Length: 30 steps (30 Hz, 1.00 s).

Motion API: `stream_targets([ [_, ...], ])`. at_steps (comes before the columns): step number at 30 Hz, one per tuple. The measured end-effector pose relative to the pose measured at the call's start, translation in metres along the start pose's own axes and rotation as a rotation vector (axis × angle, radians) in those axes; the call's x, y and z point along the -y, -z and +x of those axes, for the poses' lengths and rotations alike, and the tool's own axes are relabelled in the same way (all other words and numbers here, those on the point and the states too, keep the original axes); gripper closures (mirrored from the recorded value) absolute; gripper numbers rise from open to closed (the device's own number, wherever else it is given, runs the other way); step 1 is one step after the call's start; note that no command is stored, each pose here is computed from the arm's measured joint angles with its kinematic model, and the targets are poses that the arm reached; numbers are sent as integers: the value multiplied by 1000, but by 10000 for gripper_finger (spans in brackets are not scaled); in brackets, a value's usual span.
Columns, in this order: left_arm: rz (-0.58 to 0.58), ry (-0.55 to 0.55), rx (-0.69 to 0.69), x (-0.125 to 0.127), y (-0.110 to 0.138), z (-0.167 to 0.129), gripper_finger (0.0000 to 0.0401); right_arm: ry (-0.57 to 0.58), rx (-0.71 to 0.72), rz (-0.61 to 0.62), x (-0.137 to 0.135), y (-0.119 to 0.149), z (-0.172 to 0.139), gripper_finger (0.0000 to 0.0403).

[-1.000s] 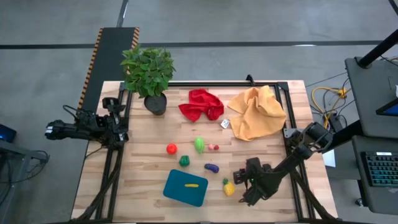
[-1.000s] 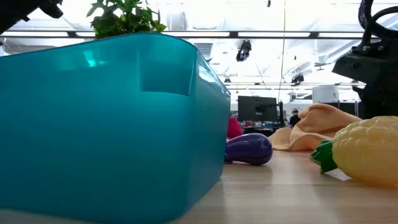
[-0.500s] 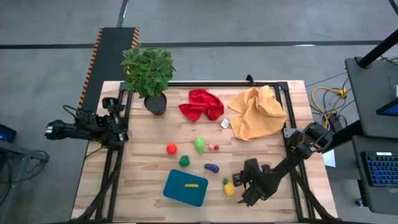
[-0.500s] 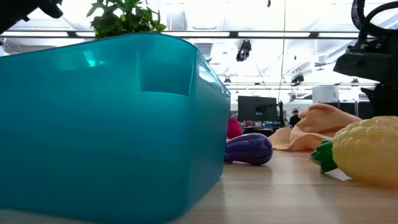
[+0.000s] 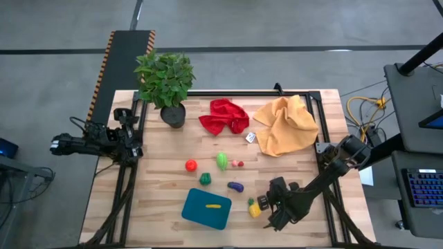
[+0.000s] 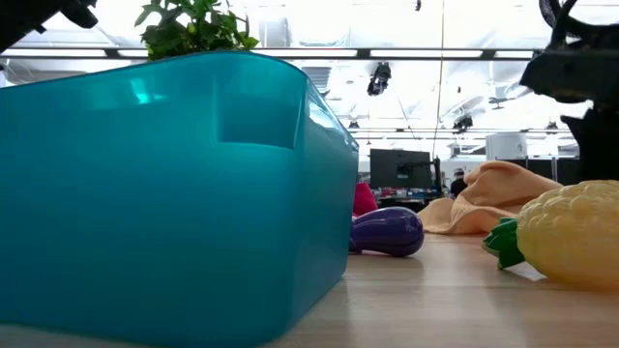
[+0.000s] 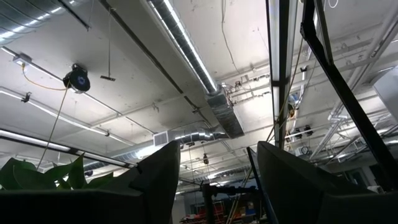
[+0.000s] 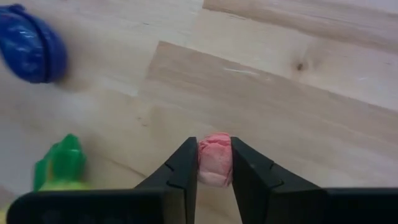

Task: Pick and placing Produce into tupperware
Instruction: Put the bottom peach into the blue basket

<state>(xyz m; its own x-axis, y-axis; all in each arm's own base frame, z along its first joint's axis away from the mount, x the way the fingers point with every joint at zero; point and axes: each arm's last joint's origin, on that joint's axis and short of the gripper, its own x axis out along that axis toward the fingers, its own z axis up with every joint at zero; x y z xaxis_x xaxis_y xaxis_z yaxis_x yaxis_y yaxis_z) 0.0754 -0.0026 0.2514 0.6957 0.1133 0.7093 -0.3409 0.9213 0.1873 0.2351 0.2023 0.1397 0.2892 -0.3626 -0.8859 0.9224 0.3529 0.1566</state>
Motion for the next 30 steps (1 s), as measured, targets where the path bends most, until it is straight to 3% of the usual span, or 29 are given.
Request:
stream_targets([
  [18,0,-1,2,0,0,0,202,-200,169,-306,-36,-16,-43,332],
  [30,-1,-3,6,0,0,0,202,-304,194,-636,-68,-31,-83,333],
])
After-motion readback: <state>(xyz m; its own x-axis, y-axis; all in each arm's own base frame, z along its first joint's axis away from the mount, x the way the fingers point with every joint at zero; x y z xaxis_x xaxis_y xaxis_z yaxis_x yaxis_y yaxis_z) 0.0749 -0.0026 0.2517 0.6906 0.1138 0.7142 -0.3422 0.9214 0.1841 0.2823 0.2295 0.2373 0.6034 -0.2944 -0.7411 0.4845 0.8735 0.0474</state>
